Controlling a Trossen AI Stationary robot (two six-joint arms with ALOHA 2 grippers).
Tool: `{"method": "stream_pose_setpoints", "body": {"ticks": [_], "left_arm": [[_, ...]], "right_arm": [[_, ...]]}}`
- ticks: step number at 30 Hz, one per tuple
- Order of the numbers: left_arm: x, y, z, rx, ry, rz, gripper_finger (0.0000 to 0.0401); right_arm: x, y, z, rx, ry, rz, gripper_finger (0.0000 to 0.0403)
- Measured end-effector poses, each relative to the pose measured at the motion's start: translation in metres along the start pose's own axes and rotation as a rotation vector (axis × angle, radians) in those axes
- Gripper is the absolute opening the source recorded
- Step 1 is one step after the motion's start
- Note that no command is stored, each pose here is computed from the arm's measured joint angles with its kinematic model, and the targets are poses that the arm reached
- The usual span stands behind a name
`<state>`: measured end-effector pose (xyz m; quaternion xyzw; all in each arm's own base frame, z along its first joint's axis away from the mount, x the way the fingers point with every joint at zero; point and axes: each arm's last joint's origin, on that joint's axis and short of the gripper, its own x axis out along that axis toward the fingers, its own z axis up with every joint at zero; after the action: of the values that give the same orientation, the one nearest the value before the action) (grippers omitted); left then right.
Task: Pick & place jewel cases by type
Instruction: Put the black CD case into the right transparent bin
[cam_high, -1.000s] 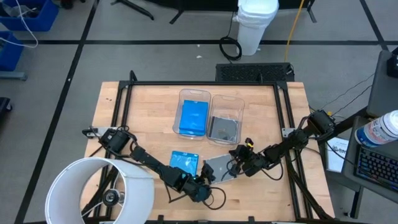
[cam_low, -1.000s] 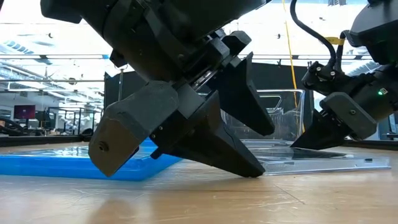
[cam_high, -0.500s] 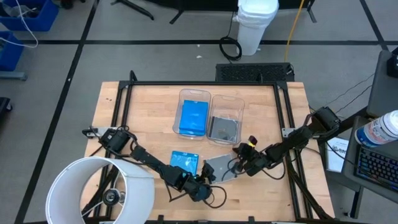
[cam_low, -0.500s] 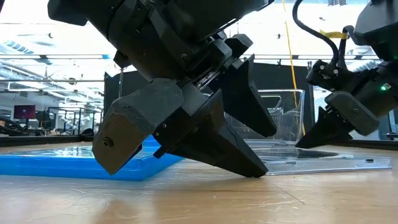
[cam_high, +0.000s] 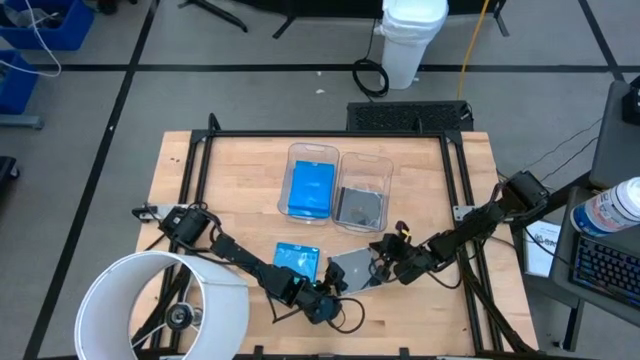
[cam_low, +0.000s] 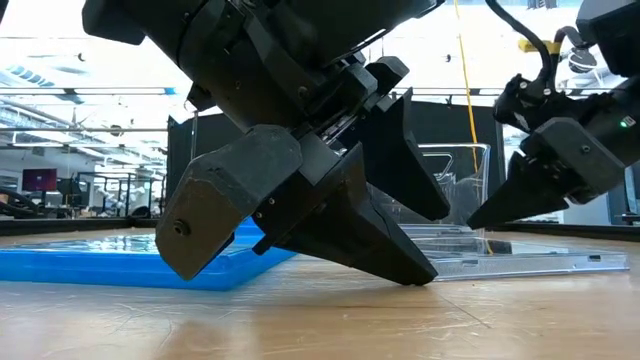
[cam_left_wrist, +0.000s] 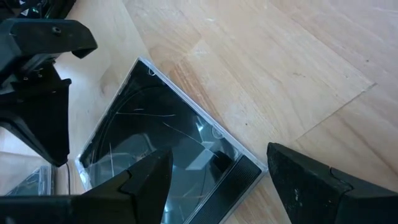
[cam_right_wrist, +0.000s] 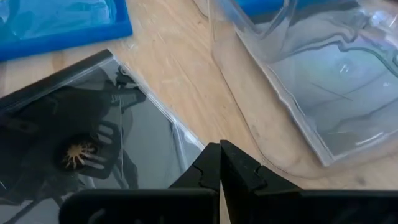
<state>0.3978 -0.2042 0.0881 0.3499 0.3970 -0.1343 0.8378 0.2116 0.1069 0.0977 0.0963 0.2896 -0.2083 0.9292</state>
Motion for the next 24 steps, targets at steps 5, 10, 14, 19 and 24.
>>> {"method": "stream_pose_setpoints", "body": {"ticks": [5,10,14,19,24], "left_arm": [[0.0,0.0,0.0,0.003,0.0,0.001,0.0269],[0.0,0.001,0.0,0.0,0.001,0.001,0.0269],[0.001,0.001,0.0,-0.001,0.001,0.001,0.0269],[0.0,0.001,0.0,0.021,0.003,0.01,0.0269],[-0.001,-0.001,-0.001,0.068,0.024,0.028,0.0269]], "right_arm": [[0.001,0.003,0.001,0.001,-0.012,0.023,0.0],[0.005,0.002,-0.003,-0.002,0.015,0.028,0.0],[0.011,0.0,-0.007,0.014,0.029,0.005,0.0],[0.015,0.0,-0.007,0.037,0.043,0.011,0.0],[0.015,-0.001,-0.008,0.047,0.053,0.008,0.0]]}}
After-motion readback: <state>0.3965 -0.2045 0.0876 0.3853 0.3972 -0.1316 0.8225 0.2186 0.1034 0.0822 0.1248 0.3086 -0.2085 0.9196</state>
